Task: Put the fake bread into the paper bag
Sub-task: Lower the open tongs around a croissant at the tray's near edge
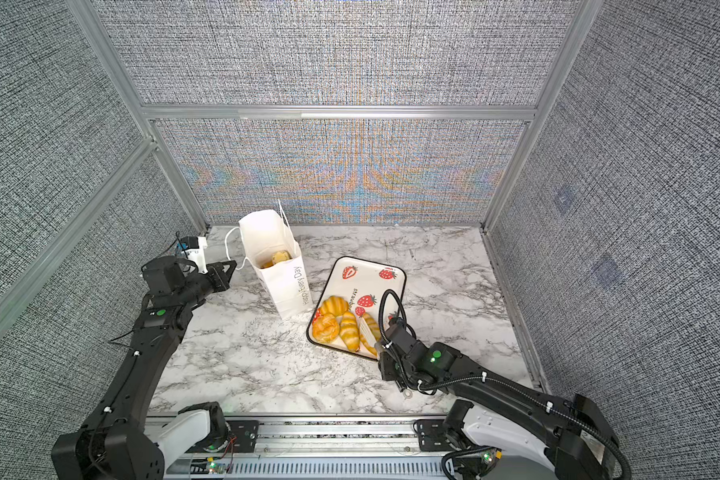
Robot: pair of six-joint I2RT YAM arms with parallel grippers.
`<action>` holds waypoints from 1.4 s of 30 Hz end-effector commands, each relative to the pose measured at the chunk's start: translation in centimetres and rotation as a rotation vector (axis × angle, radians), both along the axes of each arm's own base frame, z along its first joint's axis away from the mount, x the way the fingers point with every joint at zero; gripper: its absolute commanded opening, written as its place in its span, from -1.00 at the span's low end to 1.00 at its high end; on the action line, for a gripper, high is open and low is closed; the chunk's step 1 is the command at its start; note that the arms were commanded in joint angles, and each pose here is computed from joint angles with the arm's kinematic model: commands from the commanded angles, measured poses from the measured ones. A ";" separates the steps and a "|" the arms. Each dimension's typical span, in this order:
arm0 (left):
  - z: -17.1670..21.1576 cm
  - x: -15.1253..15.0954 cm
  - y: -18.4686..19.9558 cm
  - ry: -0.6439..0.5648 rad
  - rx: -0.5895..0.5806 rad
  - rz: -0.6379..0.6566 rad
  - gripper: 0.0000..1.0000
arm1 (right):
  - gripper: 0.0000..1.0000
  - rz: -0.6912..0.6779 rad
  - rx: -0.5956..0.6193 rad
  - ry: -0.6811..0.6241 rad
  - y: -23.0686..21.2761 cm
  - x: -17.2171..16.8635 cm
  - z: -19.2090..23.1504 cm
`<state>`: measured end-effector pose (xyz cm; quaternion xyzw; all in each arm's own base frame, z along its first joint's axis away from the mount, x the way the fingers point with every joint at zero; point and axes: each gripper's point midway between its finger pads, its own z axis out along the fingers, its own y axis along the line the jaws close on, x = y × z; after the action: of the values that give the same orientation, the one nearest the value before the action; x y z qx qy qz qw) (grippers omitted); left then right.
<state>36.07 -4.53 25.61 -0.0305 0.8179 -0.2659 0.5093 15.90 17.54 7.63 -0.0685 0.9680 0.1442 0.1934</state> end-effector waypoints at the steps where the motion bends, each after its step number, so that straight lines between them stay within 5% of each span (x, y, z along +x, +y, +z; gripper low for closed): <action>1: 0.2 0.1 0.0 -0.017 0.007 -0.001 -1.00 | 0.01 -0.007 0.029 0.002 0.6 0.1 0.0; 18: 0.3 0.1 0.0 -0.017 0.007 -0.001 -1.00 | 0.00 0.012 0.026 0.024 1.0 -0.2 -0.7; 28: 0.2 0.2 0.1 -0.015 0.007 0.001 -1.00 | -0.27 0.004 0.021 -0.002 0.9 0.2 -0.1; 42: 0.2 0.2 0.0 -0.015 0.006 0.000 -1.00 | -0.35 -0.024 0.041 -0.107 0.9 1.9 2.8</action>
<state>36.07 -4.52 25.59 -0.0307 0.8181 -0.2658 0.5091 17.00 18.18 9.52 -0.0619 0.9601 0.1544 0.2249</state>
